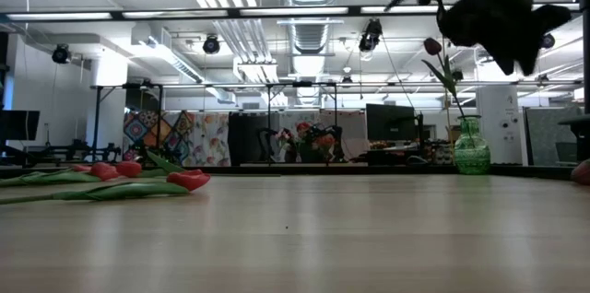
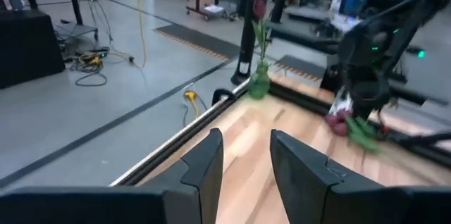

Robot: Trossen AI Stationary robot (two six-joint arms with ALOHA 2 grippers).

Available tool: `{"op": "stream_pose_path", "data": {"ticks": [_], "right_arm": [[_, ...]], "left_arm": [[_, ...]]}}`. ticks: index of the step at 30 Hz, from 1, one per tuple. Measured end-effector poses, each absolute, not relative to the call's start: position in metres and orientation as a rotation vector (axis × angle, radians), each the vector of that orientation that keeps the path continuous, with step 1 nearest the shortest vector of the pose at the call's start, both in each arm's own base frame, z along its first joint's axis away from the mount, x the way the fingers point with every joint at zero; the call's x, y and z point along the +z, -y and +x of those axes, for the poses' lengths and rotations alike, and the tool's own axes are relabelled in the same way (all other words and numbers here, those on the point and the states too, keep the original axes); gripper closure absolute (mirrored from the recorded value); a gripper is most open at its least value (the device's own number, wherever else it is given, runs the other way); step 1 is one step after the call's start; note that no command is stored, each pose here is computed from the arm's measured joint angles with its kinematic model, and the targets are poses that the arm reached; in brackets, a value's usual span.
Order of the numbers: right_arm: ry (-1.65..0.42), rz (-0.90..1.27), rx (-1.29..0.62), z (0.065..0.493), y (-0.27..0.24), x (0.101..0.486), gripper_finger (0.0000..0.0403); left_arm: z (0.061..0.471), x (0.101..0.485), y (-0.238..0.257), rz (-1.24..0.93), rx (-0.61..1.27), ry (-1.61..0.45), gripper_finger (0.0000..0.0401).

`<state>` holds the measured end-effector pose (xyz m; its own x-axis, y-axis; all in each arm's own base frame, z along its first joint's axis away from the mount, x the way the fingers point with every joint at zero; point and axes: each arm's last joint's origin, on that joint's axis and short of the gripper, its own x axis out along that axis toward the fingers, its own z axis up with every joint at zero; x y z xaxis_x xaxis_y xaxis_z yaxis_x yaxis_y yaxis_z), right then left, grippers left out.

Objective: Sort flowers into vase by color
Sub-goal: Put the dark red tulip into the green vase

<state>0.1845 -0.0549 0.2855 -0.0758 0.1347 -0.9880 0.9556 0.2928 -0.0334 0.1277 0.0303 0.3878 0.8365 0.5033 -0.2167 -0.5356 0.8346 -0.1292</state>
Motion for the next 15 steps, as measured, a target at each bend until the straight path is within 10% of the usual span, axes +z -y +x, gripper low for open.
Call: {"op": "stream_pose_path", "data": {"ticks": [15], "right_arm": [[-1.654,1.113,-1.324,0.168,0.026,0.171,0.0199]], "left_arm": [[0.146,0.342,-0.027,-0.235,0.386,-0.312,0.0294]]}}
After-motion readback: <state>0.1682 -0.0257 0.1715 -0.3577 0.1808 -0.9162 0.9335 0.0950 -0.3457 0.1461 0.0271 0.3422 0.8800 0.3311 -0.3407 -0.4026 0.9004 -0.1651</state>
